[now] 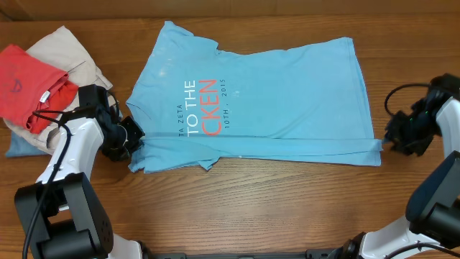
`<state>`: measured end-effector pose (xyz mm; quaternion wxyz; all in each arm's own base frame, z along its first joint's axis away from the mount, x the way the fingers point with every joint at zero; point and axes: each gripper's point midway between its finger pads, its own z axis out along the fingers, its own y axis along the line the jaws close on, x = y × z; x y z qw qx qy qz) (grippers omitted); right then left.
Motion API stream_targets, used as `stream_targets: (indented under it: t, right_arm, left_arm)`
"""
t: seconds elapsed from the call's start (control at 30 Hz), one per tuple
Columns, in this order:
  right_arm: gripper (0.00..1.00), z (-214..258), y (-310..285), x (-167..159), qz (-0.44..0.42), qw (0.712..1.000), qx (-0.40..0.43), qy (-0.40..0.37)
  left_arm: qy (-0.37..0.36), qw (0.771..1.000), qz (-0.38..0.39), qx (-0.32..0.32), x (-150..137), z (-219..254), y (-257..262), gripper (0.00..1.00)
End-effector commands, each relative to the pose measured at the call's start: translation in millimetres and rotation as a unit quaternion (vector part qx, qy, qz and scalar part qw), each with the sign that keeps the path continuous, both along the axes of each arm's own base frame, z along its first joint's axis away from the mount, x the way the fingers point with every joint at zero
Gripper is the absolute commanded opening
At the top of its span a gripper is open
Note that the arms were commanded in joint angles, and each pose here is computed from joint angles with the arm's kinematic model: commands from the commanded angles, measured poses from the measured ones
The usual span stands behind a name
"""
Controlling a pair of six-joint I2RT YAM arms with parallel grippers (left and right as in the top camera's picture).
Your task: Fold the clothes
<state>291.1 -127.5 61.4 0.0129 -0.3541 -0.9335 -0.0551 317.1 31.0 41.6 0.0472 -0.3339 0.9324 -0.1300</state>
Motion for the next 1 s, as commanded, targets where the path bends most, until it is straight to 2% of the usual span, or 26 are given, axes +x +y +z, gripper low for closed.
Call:
stream_targets:
  t: [0.0, 0.97]
  right_arm:
    - [0.30, -12, 7, -3, 0.004, 1.000, 0.011, 0.001]
    - [0.29, -54, 7, 6, 0.002, 0.999, -0.003, -0.052]
  left_arm:
    - [0.008, 1.000, 0.005, -0.001, -3, -5, -1, 0.04]
    - [0.014, 1.000, -0.015, 0.000, -8, -5, -2, 0.04]
